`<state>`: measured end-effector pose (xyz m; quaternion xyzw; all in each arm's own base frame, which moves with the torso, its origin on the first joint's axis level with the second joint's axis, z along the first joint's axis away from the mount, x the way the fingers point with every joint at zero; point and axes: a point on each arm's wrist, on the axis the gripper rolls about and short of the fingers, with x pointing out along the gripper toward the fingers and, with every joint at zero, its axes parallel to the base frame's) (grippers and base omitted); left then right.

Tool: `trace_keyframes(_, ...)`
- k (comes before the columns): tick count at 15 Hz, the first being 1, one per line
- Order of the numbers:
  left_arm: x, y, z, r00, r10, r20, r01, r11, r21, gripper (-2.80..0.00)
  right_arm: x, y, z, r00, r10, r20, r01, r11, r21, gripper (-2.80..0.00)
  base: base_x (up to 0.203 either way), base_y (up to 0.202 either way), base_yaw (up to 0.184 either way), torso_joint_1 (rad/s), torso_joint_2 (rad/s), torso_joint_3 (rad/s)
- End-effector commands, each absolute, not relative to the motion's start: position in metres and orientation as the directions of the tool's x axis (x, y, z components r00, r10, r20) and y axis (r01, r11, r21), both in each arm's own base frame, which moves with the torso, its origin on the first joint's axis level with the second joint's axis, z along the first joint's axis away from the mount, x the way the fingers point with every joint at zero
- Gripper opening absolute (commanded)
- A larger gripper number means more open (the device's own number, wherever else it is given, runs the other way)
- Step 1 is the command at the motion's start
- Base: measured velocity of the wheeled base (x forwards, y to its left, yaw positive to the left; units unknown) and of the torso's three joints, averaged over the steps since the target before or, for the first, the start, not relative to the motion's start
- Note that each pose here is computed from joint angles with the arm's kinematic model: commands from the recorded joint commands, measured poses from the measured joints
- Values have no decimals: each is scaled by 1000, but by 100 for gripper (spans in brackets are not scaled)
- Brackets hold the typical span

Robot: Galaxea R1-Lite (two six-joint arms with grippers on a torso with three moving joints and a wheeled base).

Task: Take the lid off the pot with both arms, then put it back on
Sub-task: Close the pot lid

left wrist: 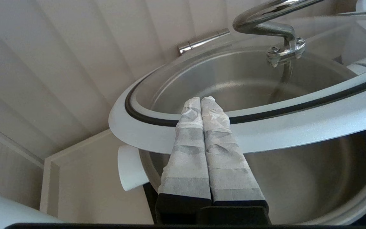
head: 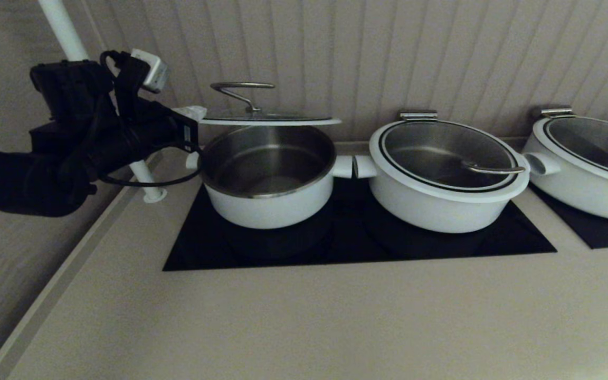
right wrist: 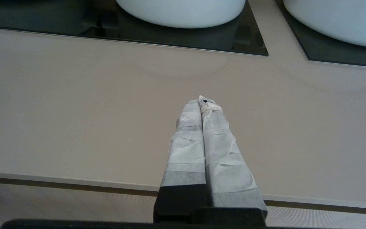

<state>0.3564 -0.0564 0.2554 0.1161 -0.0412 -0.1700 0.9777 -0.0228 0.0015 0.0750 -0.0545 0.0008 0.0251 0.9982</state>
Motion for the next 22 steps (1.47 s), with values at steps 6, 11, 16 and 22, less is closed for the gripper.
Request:
trace_keyframes(6,358,-57,250,938,-344,41,324,913,248,-280,-23,2,75,999,51,-6,-51,993,-110,-280,0,0,0,0,0,0)
trace_keyframes(11,356,-56,239,939,-343,14,329,913,243,-280,-23,2,75,999,51,-6,-51,993,-110,-280,0,0,0,0,0,0)
trace_keyframes(16,356,-56,236,939,-344,6,332,911,243,-280,-23,2,75,999,51,-6,-51,993,-110,-280,0,0,0,0,0,0)
trace_keyframes(22,352,-56,227,939,-344,-17,338,911,238,-280,-23,2,75,999,51,-5,-51,993,-110,-280,0,0,0,0,0,0)
